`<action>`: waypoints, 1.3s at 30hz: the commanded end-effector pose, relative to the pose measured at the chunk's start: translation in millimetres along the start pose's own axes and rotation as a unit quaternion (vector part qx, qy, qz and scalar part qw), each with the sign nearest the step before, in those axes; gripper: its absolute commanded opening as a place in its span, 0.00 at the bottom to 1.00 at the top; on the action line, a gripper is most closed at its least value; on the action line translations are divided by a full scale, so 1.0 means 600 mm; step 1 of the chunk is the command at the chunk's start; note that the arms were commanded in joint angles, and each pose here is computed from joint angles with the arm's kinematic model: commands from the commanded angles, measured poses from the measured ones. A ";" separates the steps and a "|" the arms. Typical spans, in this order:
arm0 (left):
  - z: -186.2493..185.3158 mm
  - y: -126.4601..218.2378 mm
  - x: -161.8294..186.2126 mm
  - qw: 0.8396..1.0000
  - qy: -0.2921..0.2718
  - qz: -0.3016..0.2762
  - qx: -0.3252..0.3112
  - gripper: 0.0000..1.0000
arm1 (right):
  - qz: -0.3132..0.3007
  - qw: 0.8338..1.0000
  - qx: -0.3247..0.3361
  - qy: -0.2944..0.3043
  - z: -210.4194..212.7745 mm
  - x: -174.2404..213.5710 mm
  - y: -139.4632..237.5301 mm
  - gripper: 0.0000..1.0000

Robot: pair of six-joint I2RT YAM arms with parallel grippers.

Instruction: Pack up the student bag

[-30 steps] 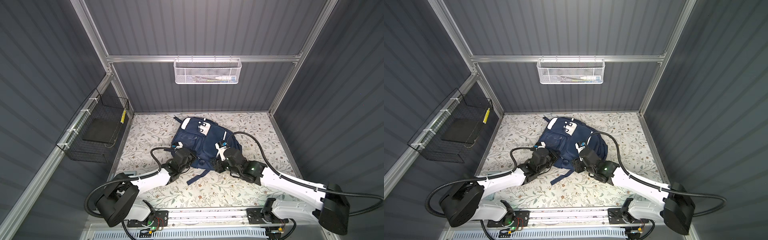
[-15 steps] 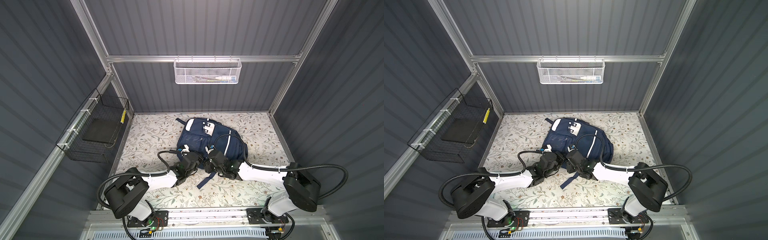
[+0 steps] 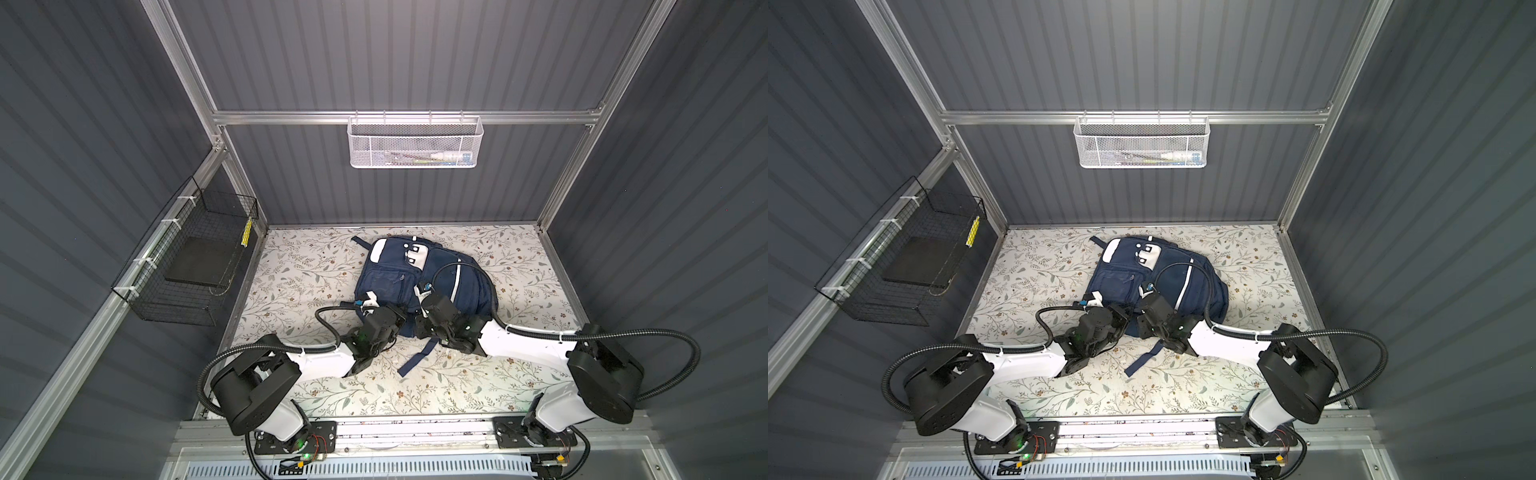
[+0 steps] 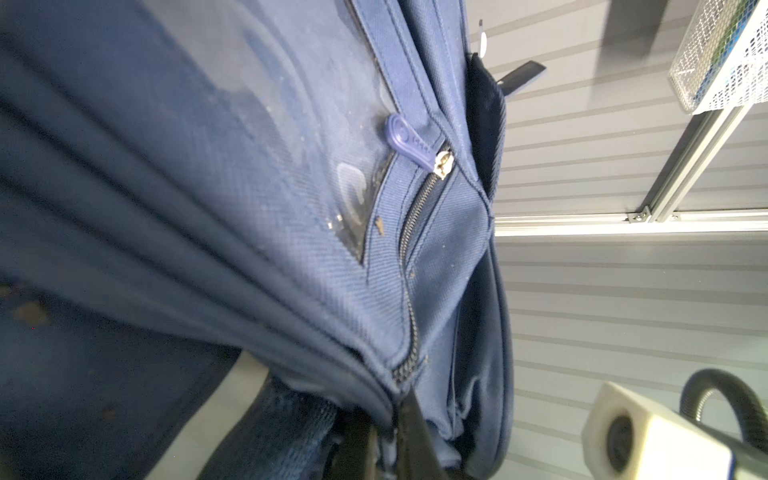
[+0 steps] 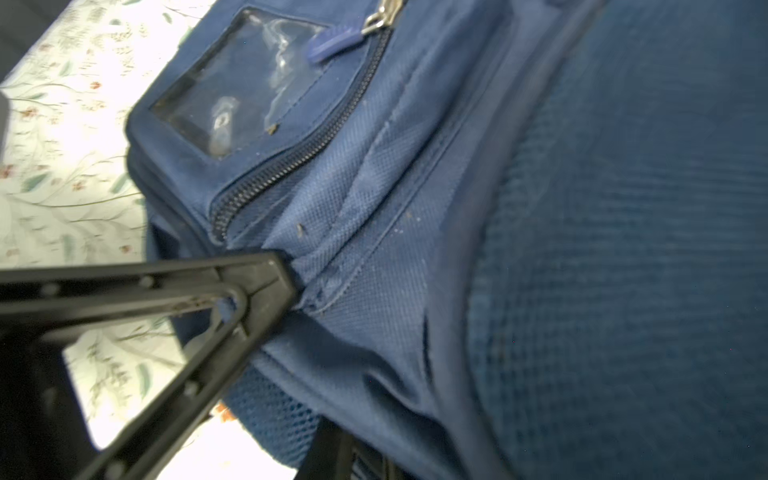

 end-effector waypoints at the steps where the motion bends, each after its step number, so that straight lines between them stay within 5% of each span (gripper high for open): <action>1: 0.000 0.021 -0.001 0.999 -0.030 0.025 -0.005 0.00 | -0.045 0.999 0.005 -0.023 -0.027 -0.038 0.020 0.00; 15: 0.034 0.022 -0.044 0.999 -0.028 0.012 -0.024 0.00 | 0.014 0.998 0.044 -0.048 -0.106 0.019 0.066 0.00; 19: 0.019 0.012 -0.041 0.999 -0.030 0.028 -0.004 0.00 | -0.013 0.998 -0.019 -0.060 -0.085 0.002 0.078 0.00; 22: -0.005 0.004 -0.033 0.999 -0.025 0.038 0.019 0.00 | -0.041 0.996 -0.048 -0.058 -0.047 0.002 0.087 0.11; 26: -0.028 0.000 -0.029 0.998 -0.024 0.042 0.039 0.00 | -0.067 0.995 -0.045 -0.061 -0.019 -0.001 0.077 0.38; 31: -0.034 -0.009 -0.016 0.997 -0.014 0.062 0.051 0.00 | -0.057 0.996 -0.031 -0.062 0.003 -0.019 0.034 0.45; 39: -0.029 -0.002 -0.013 0.996 -0.007 0.066 0.054 0.00 | -0.054 0.996 0.033 -0.070 -0.001 -0.034 -0.018 0.39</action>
Point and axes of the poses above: each gripper's point midway between its finger pads, its own y axis back along the fingers, its own z axis along the line the jaws close on, x = y × z, the point moved 10 cm from there along y, back along the fingers, and after that the axes turned 9 degrees about -y, right-handed, at the moved point
